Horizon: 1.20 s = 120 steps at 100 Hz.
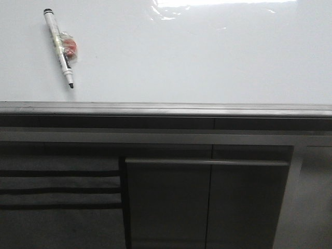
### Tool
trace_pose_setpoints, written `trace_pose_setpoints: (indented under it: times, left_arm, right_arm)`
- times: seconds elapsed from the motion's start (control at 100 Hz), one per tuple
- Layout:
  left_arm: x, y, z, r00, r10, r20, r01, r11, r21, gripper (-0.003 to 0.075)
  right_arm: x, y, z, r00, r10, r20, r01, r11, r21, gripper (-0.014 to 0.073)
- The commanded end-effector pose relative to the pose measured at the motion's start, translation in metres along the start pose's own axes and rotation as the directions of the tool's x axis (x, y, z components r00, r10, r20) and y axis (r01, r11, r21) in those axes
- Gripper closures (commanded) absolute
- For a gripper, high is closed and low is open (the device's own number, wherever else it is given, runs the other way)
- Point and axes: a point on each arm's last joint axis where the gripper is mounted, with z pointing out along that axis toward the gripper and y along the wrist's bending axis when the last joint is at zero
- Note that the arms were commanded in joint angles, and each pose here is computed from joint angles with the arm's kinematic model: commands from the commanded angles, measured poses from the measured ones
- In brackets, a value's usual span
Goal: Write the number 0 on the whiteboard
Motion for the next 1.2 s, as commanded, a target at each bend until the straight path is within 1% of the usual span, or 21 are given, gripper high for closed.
trace_pose_setpoints:
  times: [0.0, 0.09, 0.14, 0.29, 0.36, 0.41, 0.51, 0.79, 0.82, 0.87, 0.92, 0.98, 1.03, 1.05, 1.06, 1.09, 1.1, 1.11, 1.12, 1.14, 1.19]
  left_arm:
    - [-0.027, 0.000, -0.001, 0.995, -0.037, 0.098, 0.038, 0.999, -0.004, 0.0741]
    - [-0.048, -0.001, -0.003, 0.995, -0.037, 0.091, 0.037, 0.999, 0.008, 0.0741]
    - [-0.060, -0.003, -0.004, 0.997, -0.037, 0.073, 0.036, 0.999, 0.017, 0.0741]
    - [-0.095, -0.006, 0.001, 0.999, -0.027, -0.039, 0.029, 0.999, 0.038, 0.0741]
    - [-0.106, -0.007, 0.006, 0.995, -0.041, -0.089, 0.046, 0.998, 0.048, 0.0741]
    - [-0.111, -0.008, 0.010, 0.991, -0.060, -0.117, 0.067, 0.996, 0.055, 0.0741]
    - [-0.112, -0.009, 0.016, 0.986, -0.083, -0.148, 0.092, 0.994, 0.060, 0.0741]
    - [-0.107, -0.009, 0.027, 0.976, -0.083, -0.199, 0.095, 0.994, 0.053, 0.0731]
    - [-0.107, -0.009, 0.029, 0.975, -0.083, -0.205, 0.096, 0.994, 0.052, 0.0717]
    - [-0.106, -0.009, 0.031, 0.973, -0.083, -0.217, 0.096, 0.994, 0.050, 0.0673]
    - [-0.104, -0.009, 0.034, 0.970, -0.083, -0.230, 0.097, 0.994, 0.049, 0.0608]
    - [-0.104, -0.009, 0.037, 0.969, -0.085, -0.231, 0.098, 0.994, 0.046, 0.0505]
    - [-0.104, -0.009, 0.040, 0.970, -0.086, -0.229, 0.098, 0.994, 0.043, 0.0424]
    - [-0.104, -0.008, 0.041, 0.969, -0.086, -0.230, 0.098, 0.994, 0.041, 0.0384]
    - [-0.104, -0.008, 0.042, 0.969, -0.086, -0.231, 0.098, 0.994, 0.040, 0.0384]
    - [-0.103, -0.008, 0.044, 0.969, -0.087, -0.232, 0.098, 0.994, 0.038, 0.0343]
    - [-0.103, -0.008, 0.044, 0.970, -0.087, -0.229, 0.098, 0.994, 0.038, 0.0336]
    - [-0.103, -0.008, 0.046, 0.969, -0.090, -0.232, 0.101, 0.994, 0.037, 0.0325]
    - [-0.103, -0.008, 0.046, 0.969, -0.090, -0.230, 0.101, 0.994, 0.036, 0.0321]
    - [-0.102, -0.008, 0.048, 0.967, -0.097, -0.237, 0.108, 0.994, 0.035, 0.0311]
    - [-0.100, -0.008, 0.054, 0.961, -0.118, -0.252, 0.130, 0.991, 0.031, 0.0309]
  right_arm:
    - [-0.032, 0.004, -0.007, 0.996, -0.006, 0.084, 0.007, 1.000, -0.011, 0.0660]
    - [-0.052, 0.007, -0.012, 0.998, -0.008, 0.062, 0.010, 1.000, -0.028, 0.0660]
    - [-0.065, 0.010, -0.013, 0.998, -0.035, 0.045, 0.036, 0.999, -0.035, 0.0660]
    - [-0.102, 0.016, -0.012, 0.986, -0.160, -0.051, 0.157, 0.985, -0.068, 0.0660]
    - [-0.115, 0.018, -0.007, 0.980, -0.176, -0.097, 0.168, 0.982, -0.082, 0.0660]
    - [-0.122, 0.019, -0.002, 0.977, -0.175, -0.124, 0.165, 0.982, -0.089, 0.0660]
    - [-0.131, 0.021, 0.005, 0.977, -0.165, -0.138, 0.152, 0.984, -0.095, 0.0660]
    - [-0.130, 0.021, 0.010, 0.977, -0.149, -0.149, 0.136, 0.986, -0.098, 0.0660]
    - [-0.130, 0.021, 0.010, 0.977, -0.149, -0.149, 0.136, 0.986, -0.098, 0.0660]
    - [-0.130, 0.021, 0.010, 0.978, -0.148, -0.150, 0.134, 0.986, -0.099, 0.0659]
    - [-0.130, 0.021, 0.010, 0.976, -0.148, -0.158, 0.133, 0.986, -0.100, 0.0657]
    - [-0.129, 0.021, 0.010, 0.975, -0.149, -0.164, 0.133, 0.986, -0.102, 0.0635]
    - [-0.129, 0.021, 0.010, 0.974, -0.149, -0.171, 0.133, 0.986, -0.104, 0.0590]
    - [-0.128, 0.021, 0.010, 0.974, -0.149, -0.171, 0.133, 0.986, -0.104, 0.0554]
    - [-0.128, 0.021, 0.010, 0.974, -0.149, -0.171, 0.133, 0.986, -0.104, 0.0545]
    - [-0.128, 0.021, 0.010, 0.974, -0.149, -0.173, 0.133, 0.986, -0.104, 0.0503]
    - [-0.128, 0.021, 0.010, 0.974, -0.149, -0.173, 0.133, 0.986, -0.104, 0.0492]
    - [-0.128, 0.021, 0.010, 0.974, -0.149, -0.173, 0.133, 0.986, -0.104, 0.0459]
    - [-0.128, 0.021, 0.010, 0.974, -0.149, -0.173, 0.133, 0.986, -0.104, 0.0459]
    - [-0.128, 0.021, 0.010, 0.974, -0.149, -0.173, 0.133, 0.986, -0.104, 0.0425]
    - [-0.128, 0.021, 0.010, 0.974, -0.149, -0.173, 0.133, 0.986, -0.104, 0.0342]
